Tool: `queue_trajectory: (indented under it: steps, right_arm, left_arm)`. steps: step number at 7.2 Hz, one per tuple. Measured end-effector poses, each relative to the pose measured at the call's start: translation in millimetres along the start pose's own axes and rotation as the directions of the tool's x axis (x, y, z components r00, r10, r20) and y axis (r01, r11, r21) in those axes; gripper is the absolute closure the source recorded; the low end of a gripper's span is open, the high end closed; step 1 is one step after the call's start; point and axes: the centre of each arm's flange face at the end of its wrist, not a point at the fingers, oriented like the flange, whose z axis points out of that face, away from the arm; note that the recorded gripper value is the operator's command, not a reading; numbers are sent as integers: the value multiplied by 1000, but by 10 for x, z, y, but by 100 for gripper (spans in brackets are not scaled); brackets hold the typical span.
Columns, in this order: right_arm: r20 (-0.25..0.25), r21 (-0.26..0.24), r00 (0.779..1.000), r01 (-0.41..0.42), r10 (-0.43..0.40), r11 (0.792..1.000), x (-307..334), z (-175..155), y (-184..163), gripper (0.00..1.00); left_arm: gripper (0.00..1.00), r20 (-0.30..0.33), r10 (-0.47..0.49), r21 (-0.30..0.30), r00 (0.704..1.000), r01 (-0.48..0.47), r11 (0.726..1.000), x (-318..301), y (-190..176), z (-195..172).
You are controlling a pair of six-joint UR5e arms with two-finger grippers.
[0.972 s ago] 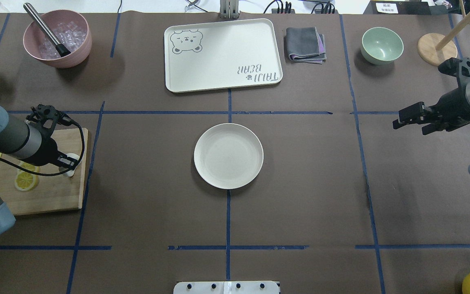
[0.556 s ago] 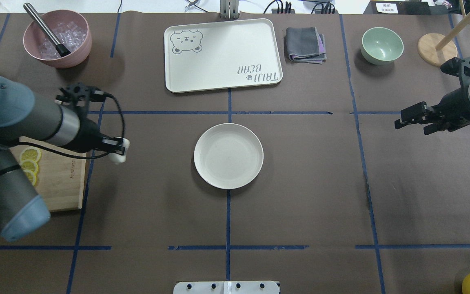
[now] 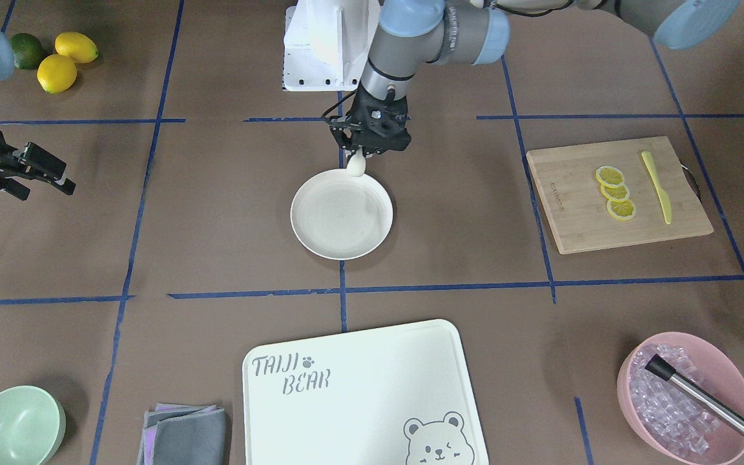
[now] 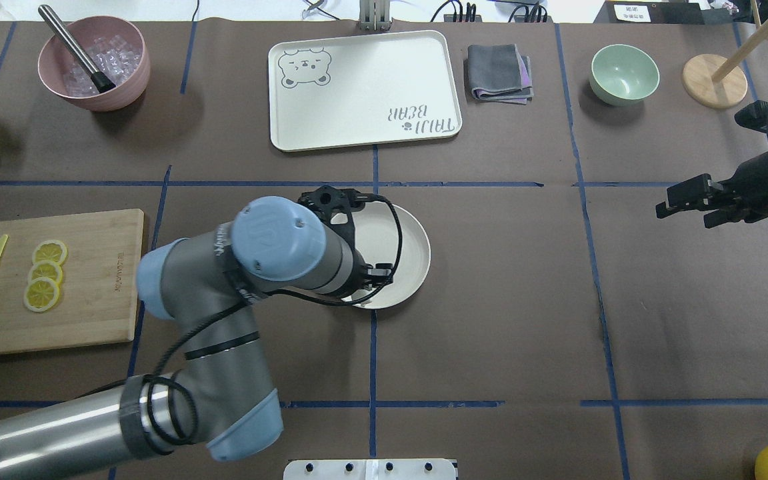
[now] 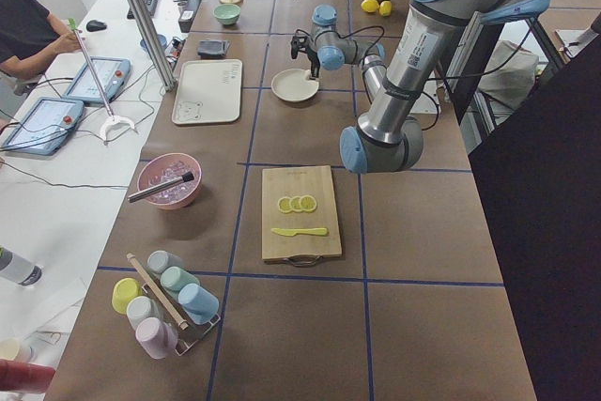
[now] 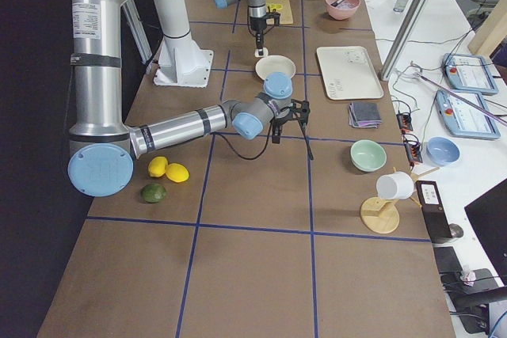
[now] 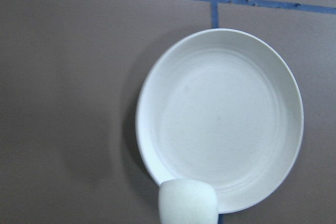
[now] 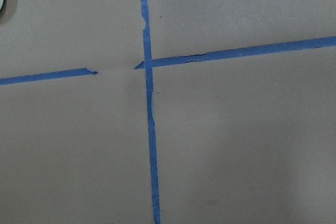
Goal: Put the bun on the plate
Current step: 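Carry the bun with the left gripper over the white plate and lower it, then open the left gripper and withdraw the left arm from the plate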
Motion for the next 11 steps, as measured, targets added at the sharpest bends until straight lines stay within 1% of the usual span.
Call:
queue_trajectory:
  steps: [1, 2, 3, 4, 5, 6, 7, 10, 11]
  right_arm:
    - [-1, 0, 1000, 0, 0, 1000, 4, -1, 4, 0]
    - [-1, 0, 1000, -1, 1, 1000, 6, -1, 3, 0]
    - [-2, 0, 1000, -1, 1, 1000, 9, 3, 2, 0]
    - [-2, -1, 1000, -1, 1, 1000, 8, 7, 2, 0]
    - [-2, -1, 1000, -1, 1, 1000, 7, 10, 3, 0]
    - [-1, -2, 1000, -1, 1, 1000, 7, 10, 4, 0]
    - [-1, -2, 1000, -1, 1, 1000, 5, 10, 3, 0]
    - [0, -2, 1000, 0, 0, 1000, 0, 8, 0, 0]
    - [1, 1, 1000, 0, 0, 1000, -4, -4, -5, 0]
  left_arm:
    - [75, 45, -3, 27, 999, 2, 1000, 161, -71, 260]
    - [75, 80, 4, 66, 997, -10, 998, 241, -156, 417]
    - [75, 106, 20, 99, 994, -31, 995, 256, -226, 500]
    - [71, 123, 33, 119, 992, -47, 992, 245, -276, 551]
    - [62, 131, 37, 127, 991, -54, 990, 229, -298, 591]
    - [39, 135, 38, 129, 990, -56, 990, 218, -308, 616]
    - [20, 137, 38, 130, 990, -56, 990, 214, -312, 625]
    - [18, 138, 36, 135, 990, -55, 989, 201, -347, 617]
    - [19, 137, 28, 145, 990, -48, 988, 175, -438, 566]
